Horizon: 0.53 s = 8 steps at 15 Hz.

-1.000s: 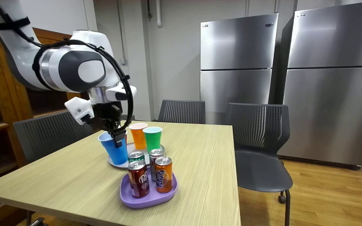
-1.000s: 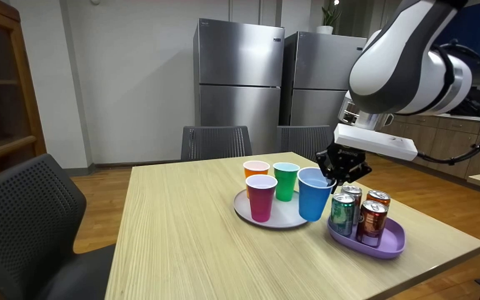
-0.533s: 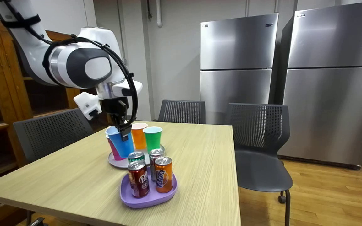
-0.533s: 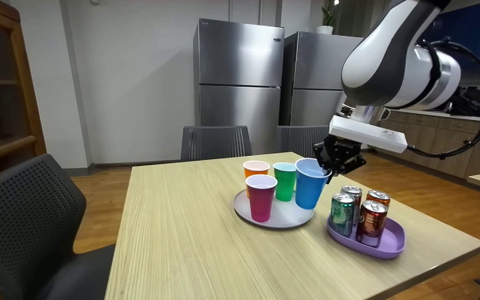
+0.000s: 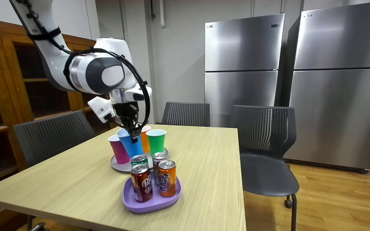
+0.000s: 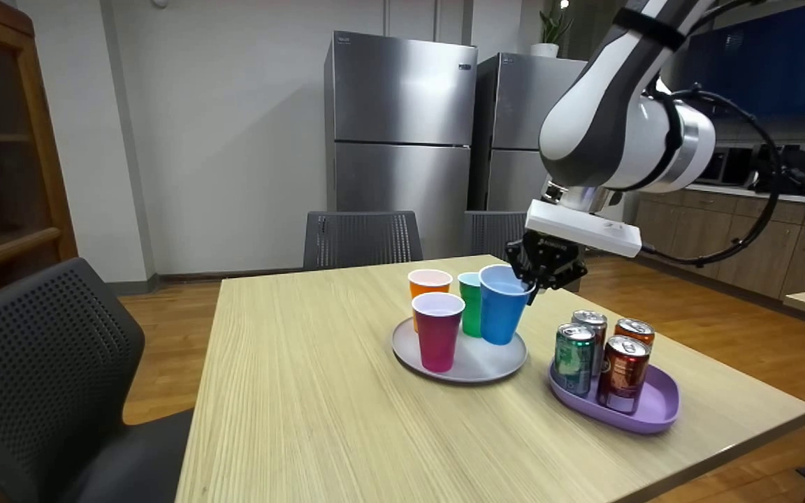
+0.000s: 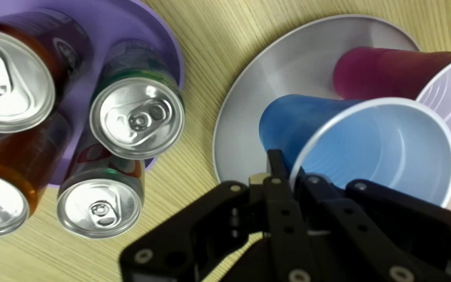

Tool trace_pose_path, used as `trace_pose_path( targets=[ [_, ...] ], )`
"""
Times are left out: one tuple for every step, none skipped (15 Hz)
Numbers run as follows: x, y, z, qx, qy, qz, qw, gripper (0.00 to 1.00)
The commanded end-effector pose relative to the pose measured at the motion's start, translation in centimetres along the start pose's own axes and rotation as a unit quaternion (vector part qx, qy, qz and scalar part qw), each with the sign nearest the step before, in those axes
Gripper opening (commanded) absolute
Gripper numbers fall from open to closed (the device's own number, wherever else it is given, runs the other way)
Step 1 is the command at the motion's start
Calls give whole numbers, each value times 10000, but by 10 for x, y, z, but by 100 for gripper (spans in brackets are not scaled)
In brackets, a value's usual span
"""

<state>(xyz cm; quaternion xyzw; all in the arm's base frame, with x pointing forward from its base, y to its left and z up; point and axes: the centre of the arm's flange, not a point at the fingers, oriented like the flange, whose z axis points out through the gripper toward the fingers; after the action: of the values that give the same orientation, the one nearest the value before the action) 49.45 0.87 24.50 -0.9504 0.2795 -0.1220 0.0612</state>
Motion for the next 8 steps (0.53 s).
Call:
trace_pose_path(
  targets=[
    [22, -11, 21, 32, -158, -47, 9999, 1],
    [24, -13, 26, 27, -190, -61, 9998, 1],
    [25, -15, 31, 17, -216, -72, 9997, 1],
    [27, -18, 36, 22, -257, -94, 9996, 1],
    [29, -20, 40, 15, -288, -102, 9995, 1],
    [30, -21, 43, 12, -311, -114, 9995, 1],
    [32, -22, 46, 6, -338, -116, 9994, 1],
    [33, -22, 49, 5, -352, -114, 9993, 1]
  ],
)
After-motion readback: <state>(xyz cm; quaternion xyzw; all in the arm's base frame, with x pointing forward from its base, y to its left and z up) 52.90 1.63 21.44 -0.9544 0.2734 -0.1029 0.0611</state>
